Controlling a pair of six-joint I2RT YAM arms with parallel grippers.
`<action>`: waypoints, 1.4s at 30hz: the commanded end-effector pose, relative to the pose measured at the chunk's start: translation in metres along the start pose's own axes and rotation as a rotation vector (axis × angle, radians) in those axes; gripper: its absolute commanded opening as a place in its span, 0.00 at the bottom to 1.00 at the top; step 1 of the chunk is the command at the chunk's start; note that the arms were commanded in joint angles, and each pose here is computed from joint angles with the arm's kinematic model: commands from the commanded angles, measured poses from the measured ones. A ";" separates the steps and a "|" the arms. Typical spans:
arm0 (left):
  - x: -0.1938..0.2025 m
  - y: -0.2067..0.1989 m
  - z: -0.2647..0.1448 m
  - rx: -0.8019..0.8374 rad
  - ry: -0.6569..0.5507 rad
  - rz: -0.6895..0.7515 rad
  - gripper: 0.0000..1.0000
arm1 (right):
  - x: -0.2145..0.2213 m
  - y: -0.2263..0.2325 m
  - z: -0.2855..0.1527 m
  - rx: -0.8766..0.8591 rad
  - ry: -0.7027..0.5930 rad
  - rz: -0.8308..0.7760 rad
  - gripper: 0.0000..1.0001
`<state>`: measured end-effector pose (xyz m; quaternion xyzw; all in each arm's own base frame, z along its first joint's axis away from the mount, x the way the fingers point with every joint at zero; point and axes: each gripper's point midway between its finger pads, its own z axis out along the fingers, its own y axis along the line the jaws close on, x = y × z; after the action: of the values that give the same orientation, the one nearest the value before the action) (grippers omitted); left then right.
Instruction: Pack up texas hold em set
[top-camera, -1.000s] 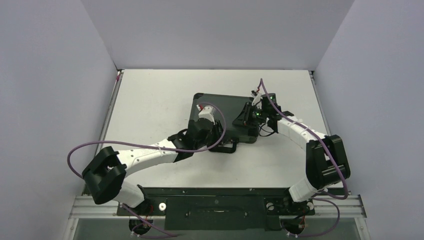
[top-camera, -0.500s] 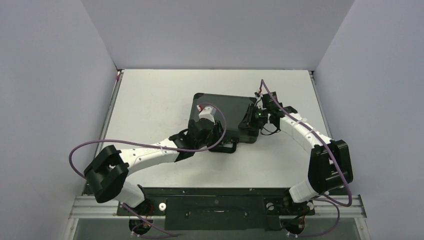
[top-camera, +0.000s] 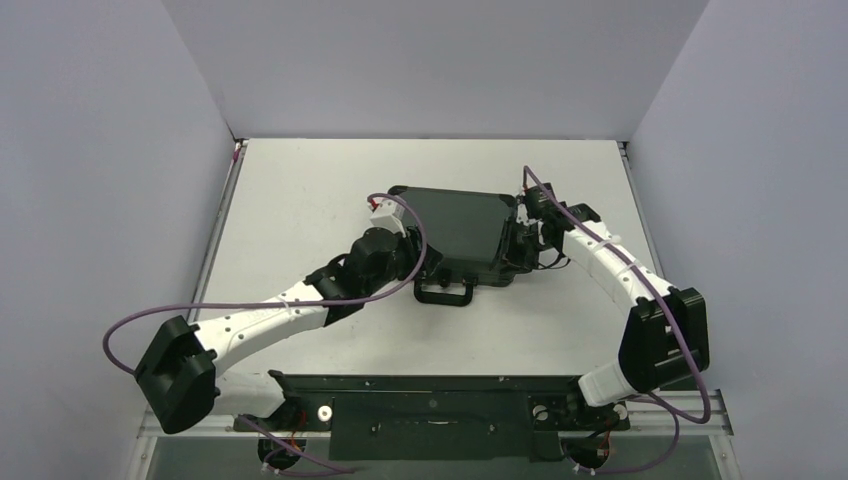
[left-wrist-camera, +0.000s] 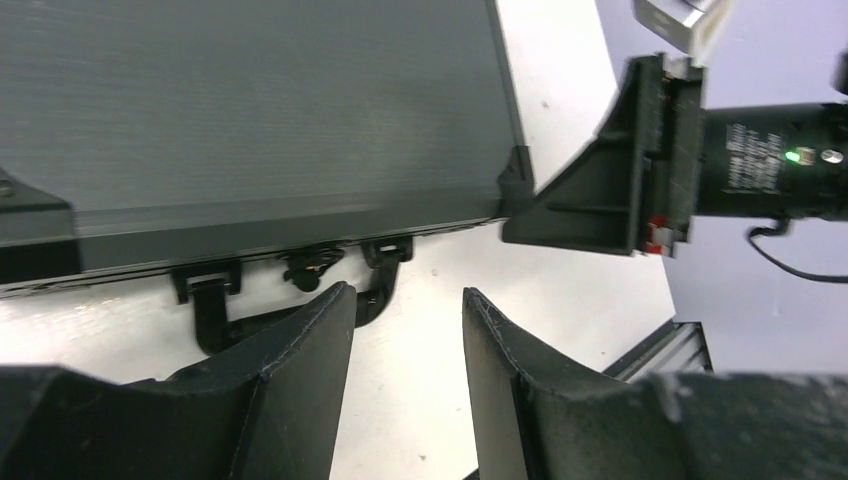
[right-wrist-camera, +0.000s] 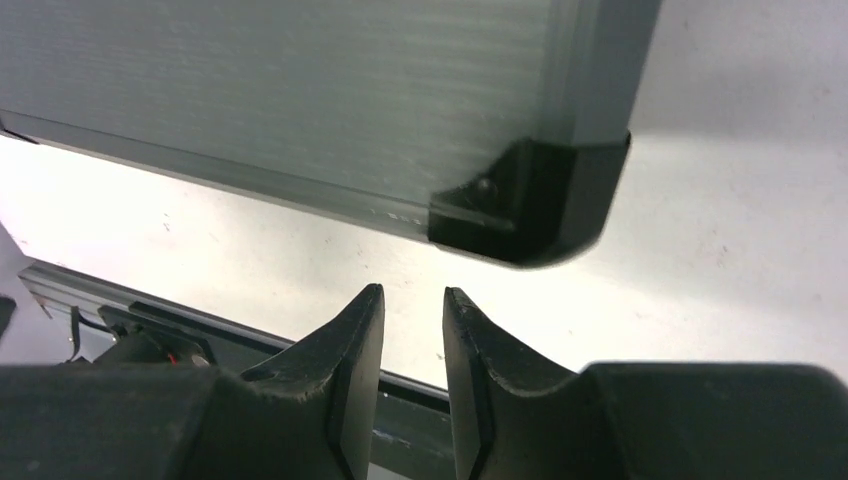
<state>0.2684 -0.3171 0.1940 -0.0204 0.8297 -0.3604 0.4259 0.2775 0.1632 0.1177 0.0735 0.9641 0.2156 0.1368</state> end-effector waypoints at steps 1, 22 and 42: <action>0.005 0.016 -0.004 -0.009 0.022 0.037 0.42 | -0.001 0.001 -0.030 0.042 -0.046 -0.013 0.26; 0.087 0.052 0.048 -0.058 0.255 0.099 0.27 | 0.046 -0.026 -0.062 0.054 -0.138 0.040 0.31; 0.083 0.041 0.072 -0.058 0.216 0.039 0.18 | 0.056 -0.037 -0.066 0.080 -0.132 0.010 0.31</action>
<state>0.2631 -0.3372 0.0648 0.0355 0.8969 -0.3048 0.3185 0.2005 0.1217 0.1437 0.1058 0.9595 0.1845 0.1847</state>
